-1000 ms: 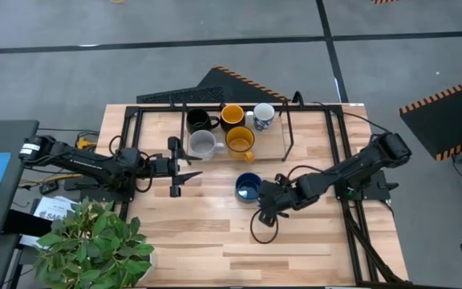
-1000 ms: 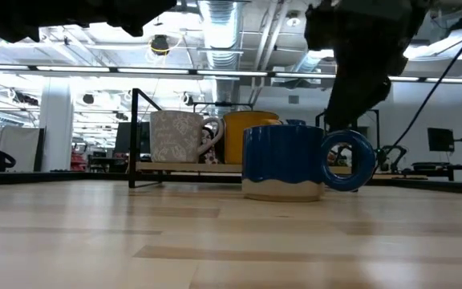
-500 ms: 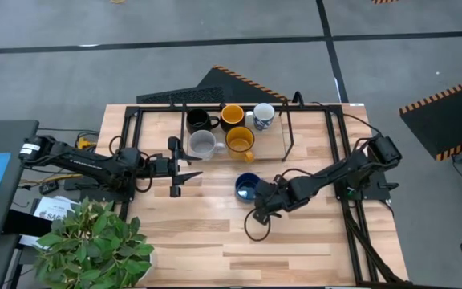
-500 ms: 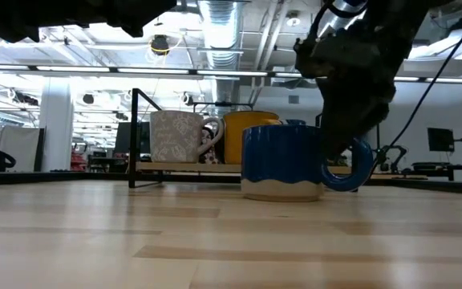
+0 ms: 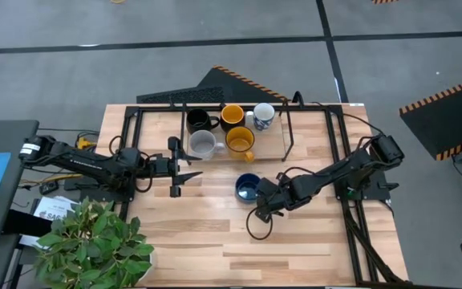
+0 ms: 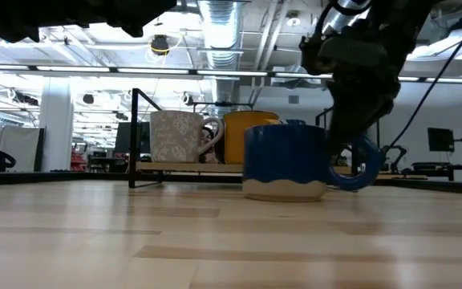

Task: Place coffee mugs
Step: Put the blue mug on the shelf

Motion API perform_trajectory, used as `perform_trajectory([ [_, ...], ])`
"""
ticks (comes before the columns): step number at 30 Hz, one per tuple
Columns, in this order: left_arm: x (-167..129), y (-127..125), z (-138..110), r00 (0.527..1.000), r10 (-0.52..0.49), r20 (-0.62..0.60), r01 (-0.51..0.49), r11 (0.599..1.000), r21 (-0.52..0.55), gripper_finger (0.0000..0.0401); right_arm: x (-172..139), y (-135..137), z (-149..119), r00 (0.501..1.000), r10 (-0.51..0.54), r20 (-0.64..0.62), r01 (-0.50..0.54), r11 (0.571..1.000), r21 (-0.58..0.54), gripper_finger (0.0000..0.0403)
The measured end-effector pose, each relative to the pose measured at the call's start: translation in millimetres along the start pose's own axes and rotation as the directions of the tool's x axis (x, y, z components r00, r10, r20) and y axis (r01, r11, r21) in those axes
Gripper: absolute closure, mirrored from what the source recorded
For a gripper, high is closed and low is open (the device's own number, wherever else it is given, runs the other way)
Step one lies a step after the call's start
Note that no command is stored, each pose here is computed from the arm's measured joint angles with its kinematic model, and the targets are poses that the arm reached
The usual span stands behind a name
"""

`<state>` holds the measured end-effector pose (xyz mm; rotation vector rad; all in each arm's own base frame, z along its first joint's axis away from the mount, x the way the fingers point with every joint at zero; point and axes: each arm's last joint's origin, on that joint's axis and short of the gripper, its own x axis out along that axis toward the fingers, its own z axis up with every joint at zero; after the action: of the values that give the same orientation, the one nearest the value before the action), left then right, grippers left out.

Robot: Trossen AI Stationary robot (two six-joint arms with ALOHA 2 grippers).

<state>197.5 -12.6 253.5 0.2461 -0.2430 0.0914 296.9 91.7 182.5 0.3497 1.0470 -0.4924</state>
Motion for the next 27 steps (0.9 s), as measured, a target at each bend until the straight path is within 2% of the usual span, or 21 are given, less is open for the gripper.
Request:
perform_trajectory([
  [7,0.0,0.0,-0.1,1.0,0.0,-0.001,0.0,1.0,0.001,0.0225,-26.8,-19.6,-3.2,0.996,-0.093,-0.014,0.094,0.995,0.043,0.032],
  [10,0.0,0.0,0.0,1.0,0.0,0.0,0.0,1.0,0.0,0.0225,-43.1,-32.1,0.6,0.991,-0.13,0.028,0.127,0.988,0.088,0.032],
  [16,0.0,0.0,0.1,1.0,0.0,0.001,0.0,1.0,0.002,0.0225,-65.2,-44.8,11.9,0.98,-0.128,0.15,0.108,0.985,0.136,0.032],
  [27,0.0,0.0,0.1,1.0,0.0,0.002,0.0,1.0,0.007,0.0225,-56.1,-62.4,19.4,0.965,-0.238,0.11,0.219,0.962,0.165,0.032],
])
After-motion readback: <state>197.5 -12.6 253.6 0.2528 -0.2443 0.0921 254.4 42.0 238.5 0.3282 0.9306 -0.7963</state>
